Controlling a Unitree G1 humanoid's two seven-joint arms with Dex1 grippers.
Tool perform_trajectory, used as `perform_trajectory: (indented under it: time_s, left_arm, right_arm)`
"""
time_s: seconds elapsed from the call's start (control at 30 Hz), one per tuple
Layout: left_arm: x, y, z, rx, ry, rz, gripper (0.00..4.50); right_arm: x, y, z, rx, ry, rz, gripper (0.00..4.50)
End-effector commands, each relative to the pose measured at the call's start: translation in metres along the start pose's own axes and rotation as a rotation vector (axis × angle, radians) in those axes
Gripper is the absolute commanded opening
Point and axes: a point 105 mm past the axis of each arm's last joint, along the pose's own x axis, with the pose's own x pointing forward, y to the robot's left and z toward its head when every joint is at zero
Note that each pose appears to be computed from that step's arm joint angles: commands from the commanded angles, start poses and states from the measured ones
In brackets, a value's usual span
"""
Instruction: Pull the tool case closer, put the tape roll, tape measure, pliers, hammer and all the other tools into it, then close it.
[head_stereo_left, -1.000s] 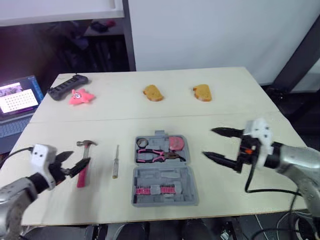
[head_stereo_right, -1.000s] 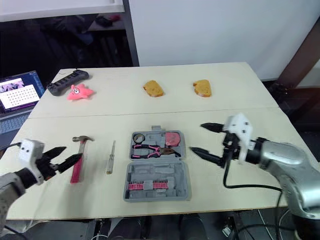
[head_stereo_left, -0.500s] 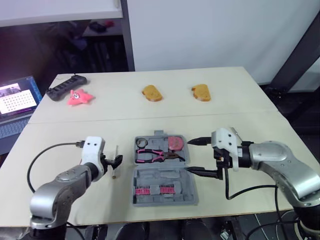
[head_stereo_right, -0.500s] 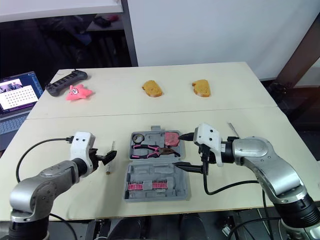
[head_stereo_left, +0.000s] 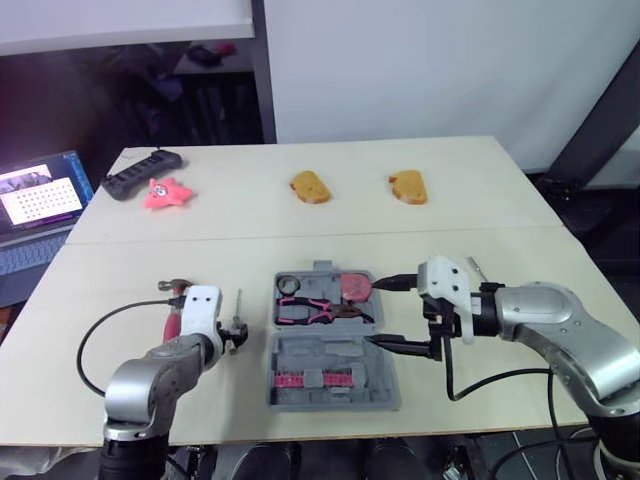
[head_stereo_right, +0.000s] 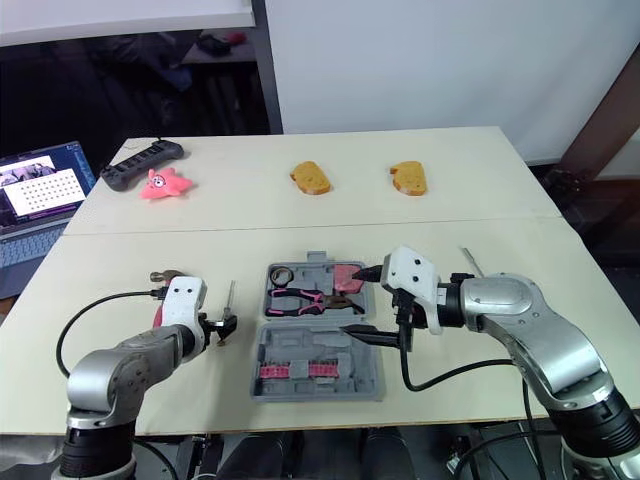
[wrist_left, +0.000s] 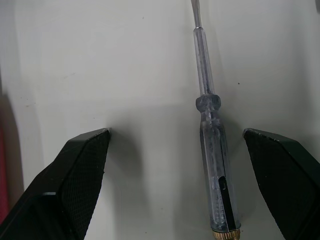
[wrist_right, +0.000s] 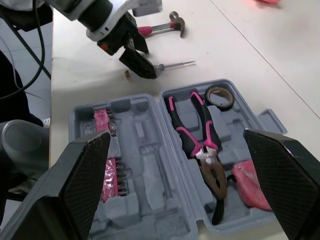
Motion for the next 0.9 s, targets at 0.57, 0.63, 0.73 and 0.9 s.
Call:
perform_trajectory:
  time_s: [0.57, 0.63, 0.73, 0.9]
  left_arm:
    - [0.013, -0.013, -0.013, -0.007, 0.063, -0.056, 0.02]
    - [0.014, -0.011, -0.01, -0.004, 0.054, -0.053, 0.02]
    - [0.015, -0.005, -0.005, 0.015, 0.035, -0.038, 0.02]
    - [0.012, 0.002, 0.012, 0.082, -0.026, -0.039, 0.02]
  right_arm:
    - [-0.005, -0.001, 0.013, -0.03, -0.026, -0.013, 4.5]
    - [-0.005, -0.001, 0.013, -0.026, -0.026, -0.018, 4.5]
    - [-0.005, -0.002, 0.012, -0.021, -0.024, -0.028, 4.5]
    - [-0.004, 0.0, 0.011, -0.014, -0.02, -0.037, 4.5]
